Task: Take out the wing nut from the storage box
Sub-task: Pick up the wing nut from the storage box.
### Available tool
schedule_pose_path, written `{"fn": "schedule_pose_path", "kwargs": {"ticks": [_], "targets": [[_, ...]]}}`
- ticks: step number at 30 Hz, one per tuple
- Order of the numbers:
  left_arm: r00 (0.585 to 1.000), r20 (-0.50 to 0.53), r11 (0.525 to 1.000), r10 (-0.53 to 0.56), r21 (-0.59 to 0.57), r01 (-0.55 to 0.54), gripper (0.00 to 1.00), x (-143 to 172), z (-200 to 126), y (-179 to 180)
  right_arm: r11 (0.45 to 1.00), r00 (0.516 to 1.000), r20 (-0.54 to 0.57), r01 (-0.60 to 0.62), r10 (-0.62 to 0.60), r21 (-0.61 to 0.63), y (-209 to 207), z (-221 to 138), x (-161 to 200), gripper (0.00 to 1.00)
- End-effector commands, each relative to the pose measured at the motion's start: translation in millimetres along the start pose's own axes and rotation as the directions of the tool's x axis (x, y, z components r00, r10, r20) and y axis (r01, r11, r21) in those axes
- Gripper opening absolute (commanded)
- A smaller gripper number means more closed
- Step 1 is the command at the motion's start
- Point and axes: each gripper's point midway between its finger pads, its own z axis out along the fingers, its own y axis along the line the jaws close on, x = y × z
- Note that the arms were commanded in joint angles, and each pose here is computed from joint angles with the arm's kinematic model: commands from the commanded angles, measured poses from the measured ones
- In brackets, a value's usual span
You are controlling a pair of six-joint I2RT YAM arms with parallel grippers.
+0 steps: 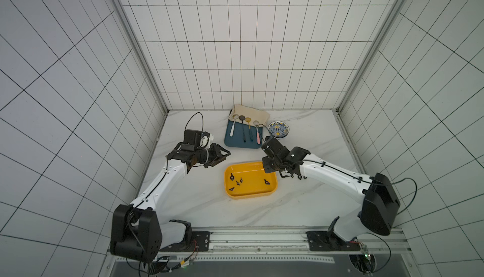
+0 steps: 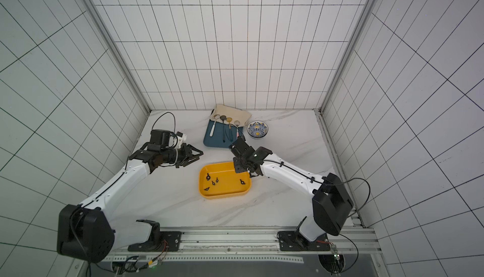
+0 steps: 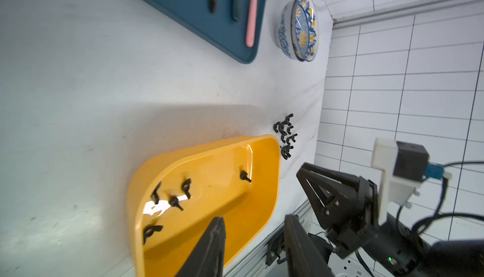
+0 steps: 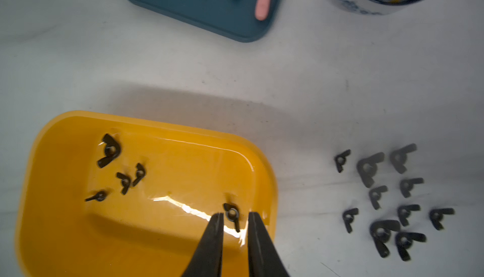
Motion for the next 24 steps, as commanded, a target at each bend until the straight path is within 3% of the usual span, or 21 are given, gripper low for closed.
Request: {"fn": "schedule_pose_path", "kwargs": {"ticks": [1,9,24], "targets": [[1.000,-0.030,0.999,-0.007,-0.034,0.006,0.40,14.8,-8.9,17.8,0.997,0.999,-0.035,0.016,-0.019,-0.069,41.7,12.0,0.1,0.23],[0.998,-0.024,0.995,-0.060,-0.078,0.058,0.40,13.1,-7.3,37.7,0.988,0.991,-0.121,0.036,-0.055,-0.149,94.6,62.0,11.5,0.28],[0.997,-0.030,0.995,-0.071,-0.067,0.069,0.40,12.7,-4.7,41.0,0.994,0.979,-0.202,0.012,-0.035,-0.113,97.9,103.2,32.6,0.28]]}}
